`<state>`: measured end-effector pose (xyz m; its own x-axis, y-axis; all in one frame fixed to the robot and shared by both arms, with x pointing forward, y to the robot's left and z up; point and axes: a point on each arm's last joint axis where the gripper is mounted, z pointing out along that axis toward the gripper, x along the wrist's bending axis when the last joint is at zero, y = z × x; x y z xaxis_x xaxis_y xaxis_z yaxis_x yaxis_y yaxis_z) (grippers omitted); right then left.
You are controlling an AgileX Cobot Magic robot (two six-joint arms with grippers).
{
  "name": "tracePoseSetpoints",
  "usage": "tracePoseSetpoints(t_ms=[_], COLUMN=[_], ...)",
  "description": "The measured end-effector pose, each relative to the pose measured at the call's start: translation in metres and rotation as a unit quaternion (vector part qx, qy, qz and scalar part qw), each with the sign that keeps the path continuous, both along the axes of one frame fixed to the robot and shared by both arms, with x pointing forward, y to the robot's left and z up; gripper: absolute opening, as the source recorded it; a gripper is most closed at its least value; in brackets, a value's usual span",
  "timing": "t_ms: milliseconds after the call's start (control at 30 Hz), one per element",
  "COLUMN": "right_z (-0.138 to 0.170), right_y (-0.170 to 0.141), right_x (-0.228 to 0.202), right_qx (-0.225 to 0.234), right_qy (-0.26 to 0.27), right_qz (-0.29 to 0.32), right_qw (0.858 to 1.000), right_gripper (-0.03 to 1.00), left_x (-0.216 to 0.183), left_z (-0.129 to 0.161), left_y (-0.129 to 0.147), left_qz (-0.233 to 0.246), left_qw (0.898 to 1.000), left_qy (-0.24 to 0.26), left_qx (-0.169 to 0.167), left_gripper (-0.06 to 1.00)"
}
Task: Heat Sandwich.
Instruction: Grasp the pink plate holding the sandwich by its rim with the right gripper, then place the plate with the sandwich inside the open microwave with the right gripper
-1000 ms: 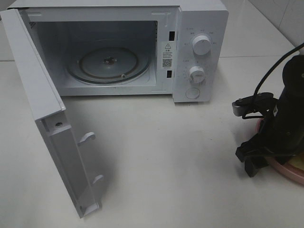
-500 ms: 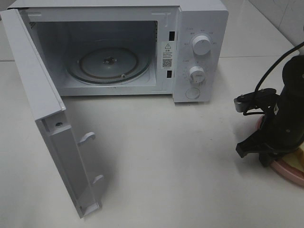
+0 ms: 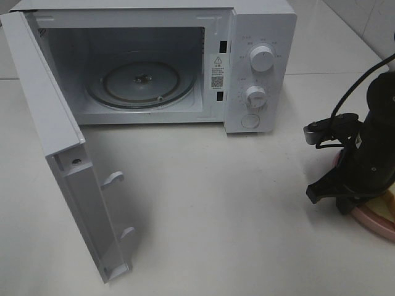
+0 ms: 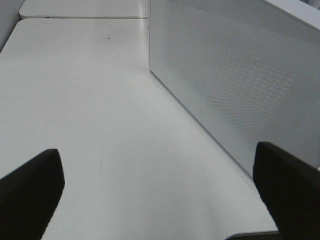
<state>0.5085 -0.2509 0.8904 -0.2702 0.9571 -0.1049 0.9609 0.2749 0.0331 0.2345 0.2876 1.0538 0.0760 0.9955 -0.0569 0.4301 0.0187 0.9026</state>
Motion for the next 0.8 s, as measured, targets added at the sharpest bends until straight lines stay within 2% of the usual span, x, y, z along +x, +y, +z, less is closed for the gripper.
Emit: tracePoseSetpoints(t_ms=[533,800], right_z=[0.000,0.001], right_y=[0.001,0.010], right_x=[0.000,-0.006], right_qx=[-0.002,-0.044], right_qy=[0.001,0.015], right_qz=[0.003,0.032], right_qw=[1.000,0.998], right_gripper=[0.09,0.06], left_x=[0.000,0.000], left_z=[0.000,0.000], left_y=[0.000,0.000], left_qz=[0.000,0.000], left_qw=[1.000,1.000], left_qy=[0.000,0.000], left_qx=[0.000,0.000], left_gripper=[0.97,0.97])
